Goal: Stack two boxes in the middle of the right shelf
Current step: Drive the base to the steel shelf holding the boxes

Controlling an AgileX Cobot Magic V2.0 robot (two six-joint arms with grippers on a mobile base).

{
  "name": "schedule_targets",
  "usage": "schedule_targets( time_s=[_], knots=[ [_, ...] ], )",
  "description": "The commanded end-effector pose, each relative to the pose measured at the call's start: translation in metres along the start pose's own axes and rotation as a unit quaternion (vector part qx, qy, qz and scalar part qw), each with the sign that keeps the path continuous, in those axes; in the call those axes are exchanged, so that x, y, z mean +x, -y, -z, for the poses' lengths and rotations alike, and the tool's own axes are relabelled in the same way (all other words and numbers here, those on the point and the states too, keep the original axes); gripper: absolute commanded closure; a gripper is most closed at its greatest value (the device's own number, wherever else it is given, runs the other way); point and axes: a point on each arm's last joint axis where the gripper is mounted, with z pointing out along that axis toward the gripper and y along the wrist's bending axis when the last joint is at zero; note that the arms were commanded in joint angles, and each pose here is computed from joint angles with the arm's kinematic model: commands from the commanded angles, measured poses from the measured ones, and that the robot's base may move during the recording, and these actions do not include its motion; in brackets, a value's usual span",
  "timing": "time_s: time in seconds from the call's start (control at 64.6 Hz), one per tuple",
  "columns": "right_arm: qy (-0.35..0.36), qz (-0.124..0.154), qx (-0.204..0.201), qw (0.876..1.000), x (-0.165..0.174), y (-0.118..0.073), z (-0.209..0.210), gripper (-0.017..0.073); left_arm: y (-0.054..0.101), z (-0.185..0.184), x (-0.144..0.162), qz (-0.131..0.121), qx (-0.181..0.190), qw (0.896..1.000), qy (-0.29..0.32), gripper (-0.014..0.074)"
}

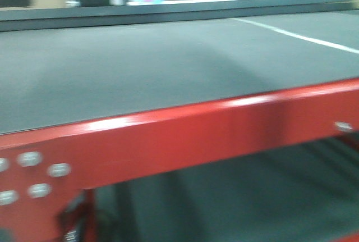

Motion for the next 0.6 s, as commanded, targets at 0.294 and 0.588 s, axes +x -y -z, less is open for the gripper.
schedule_targets(
  time_s=[0.294,0.588],
  knots=[
    [0.064,0.0,-0.02,0.998,-0.0179,-0.0006,0.0111,0.0713,-0.0064,0.0051,-0.0055,0.0,-0.012,1.0,0.015,0.0705],
    [0.064,0.0,-0.02,0.998,-0.0179,-0.0006,0.0111,0.0713,-0.0064,0.0051,-0.0055,0.0,-0.012,1.0,0.015,0.0705]
  ],
)
